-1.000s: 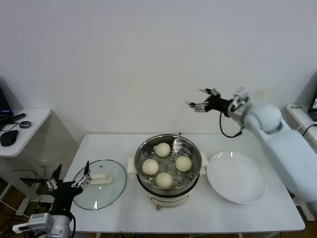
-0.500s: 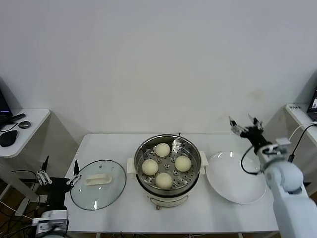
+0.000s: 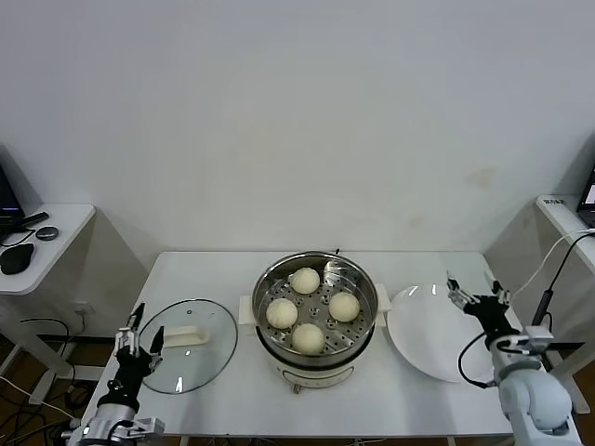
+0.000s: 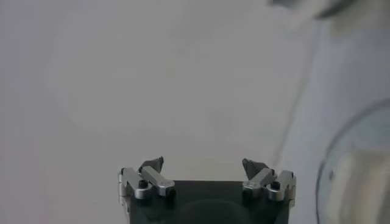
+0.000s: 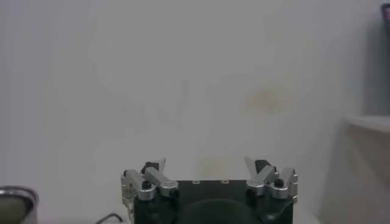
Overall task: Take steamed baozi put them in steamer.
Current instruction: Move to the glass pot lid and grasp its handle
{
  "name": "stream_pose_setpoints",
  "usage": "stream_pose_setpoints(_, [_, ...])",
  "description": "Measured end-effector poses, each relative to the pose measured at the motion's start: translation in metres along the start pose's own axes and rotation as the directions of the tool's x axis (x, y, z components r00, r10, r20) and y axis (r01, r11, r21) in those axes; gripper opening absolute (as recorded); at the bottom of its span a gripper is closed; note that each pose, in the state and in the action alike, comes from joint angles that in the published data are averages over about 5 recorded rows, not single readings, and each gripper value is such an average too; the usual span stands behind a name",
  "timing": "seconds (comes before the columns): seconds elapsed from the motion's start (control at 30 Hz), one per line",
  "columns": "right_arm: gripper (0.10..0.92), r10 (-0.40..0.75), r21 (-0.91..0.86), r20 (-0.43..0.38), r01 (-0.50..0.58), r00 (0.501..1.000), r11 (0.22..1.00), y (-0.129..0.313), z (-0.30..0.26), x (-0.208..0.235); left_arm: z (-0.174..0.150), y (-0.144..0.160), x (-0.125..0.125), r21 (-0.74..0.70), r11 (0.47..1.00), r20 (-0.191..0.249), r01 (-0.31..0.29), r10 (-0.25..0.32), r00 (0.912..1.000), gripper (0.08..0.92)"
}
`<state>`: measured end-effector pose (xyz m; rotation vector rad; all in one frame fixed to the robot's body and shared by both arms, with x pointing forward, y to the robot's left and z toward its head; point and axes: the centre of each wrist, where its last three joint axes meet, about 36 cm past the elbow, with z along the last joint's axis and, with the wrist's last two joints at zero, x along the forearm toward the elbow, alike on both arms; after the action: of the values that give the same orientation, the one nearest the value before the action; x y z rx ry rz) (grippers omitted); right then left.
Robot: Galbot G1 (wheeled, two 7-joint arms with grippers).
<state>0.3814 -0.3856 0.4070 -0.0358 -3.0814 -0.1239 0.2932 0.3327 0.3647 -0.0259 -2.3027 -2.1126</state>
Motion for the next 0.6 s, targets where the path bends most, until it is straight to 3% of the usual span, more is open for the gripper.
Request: stream_pose_setpoints(0.6, [0.823, 0.072, -0.028, -0.025, -0.073, 0.997, 0.997, 0.003, 0.025, 0.027, -0.006, -0.059, -0.007, -0.045, 0.992, -0.056, -0.117, 0.114, 0.9919, 0.823])
